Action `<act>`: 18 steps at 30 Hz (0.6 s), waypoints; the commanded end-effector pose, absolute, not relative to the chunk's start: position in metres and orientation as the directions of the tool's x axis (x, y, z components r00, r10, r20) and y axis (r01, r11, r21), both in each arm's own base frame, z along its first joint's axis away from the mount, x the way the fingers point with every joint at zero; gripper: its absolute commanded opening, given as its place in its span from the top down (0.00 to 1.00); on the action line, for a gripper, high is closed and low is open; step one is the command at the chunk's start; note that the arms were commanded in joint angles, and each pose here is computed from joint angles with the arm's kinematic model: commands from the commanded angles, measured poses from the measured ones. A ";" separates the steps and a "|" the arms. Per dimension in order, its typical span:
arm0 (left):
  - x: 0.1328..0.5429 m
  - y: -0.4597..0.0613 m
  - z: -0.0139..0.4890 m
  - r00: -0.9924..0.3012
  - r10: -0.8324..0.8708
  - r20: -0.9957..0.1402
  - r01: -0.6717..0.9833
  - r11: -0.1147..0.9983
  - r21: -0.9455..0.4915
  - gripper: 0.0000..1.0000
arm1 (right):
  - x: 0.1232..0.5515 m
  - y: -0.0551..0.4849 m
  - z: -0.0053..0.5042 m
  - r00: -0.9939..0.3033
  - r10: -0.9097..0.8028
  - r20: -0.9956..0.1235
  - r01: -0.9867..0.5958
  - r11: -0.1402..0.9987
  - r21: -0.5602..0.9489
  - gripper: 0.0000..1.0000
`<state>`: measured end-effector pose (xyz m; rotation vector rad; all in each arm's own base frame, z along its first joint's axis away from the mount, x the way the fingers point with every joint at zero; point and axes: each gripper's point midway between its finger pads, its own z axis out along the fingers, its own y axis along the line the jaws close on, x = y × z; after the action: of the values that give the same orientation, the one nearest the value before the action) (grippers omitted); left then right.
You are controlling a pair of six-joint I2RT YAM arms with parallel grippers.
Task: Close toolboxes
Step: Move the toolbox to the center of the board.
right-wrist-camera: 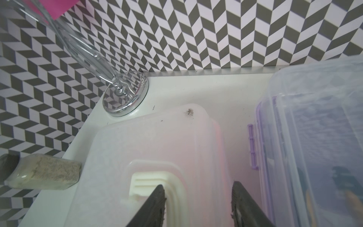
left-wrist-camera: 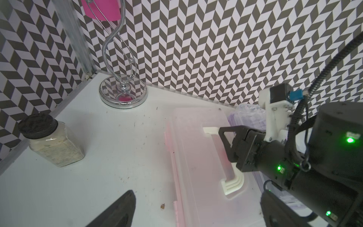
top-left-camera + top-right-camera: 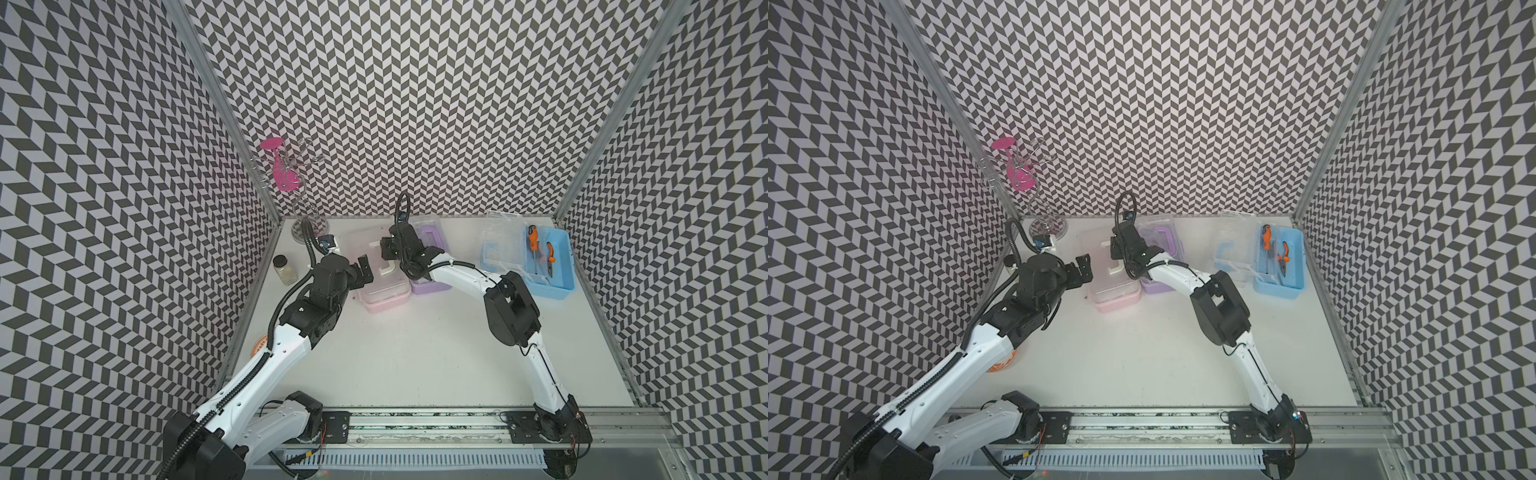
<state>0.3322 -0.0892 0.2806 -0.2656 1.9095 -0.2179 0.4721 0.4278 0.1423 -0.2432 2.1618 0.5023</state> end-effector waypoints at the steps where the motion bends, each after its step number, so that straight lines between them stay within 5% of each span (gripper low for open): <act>1: 0.338 -0.095 0.276 -0.345 -0.284 -0.895 -0.053 0.958 -0.283 0.01 | 0.507 0.405 0.141 -0.571 0.068 -0.818 -0.262 0.929 0.260 0.47; 10: 0.352 -0.110 0.255 -0.397 -0.253 -0.882 -0.020 0.963 -0.267 0.01 | 0.554 0.384 0.147 -0.556 0.153 -0.817 -0.235 0.914 0.331 0.44; 18: 0.363 -0.135 0.239 -0.435 -0.204 -0.877 0.072 0.963 -0.259 0.01 | 0.559 0.360 0.189 -0.510 0.152 -0.847 -0.303 0.889 0.342 0.25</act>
<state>0.3595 -0.1238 0.2370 -0.1344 2.0203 -0.2590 0.5555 0.3757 0.1551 -0.0969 2.1009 0.5533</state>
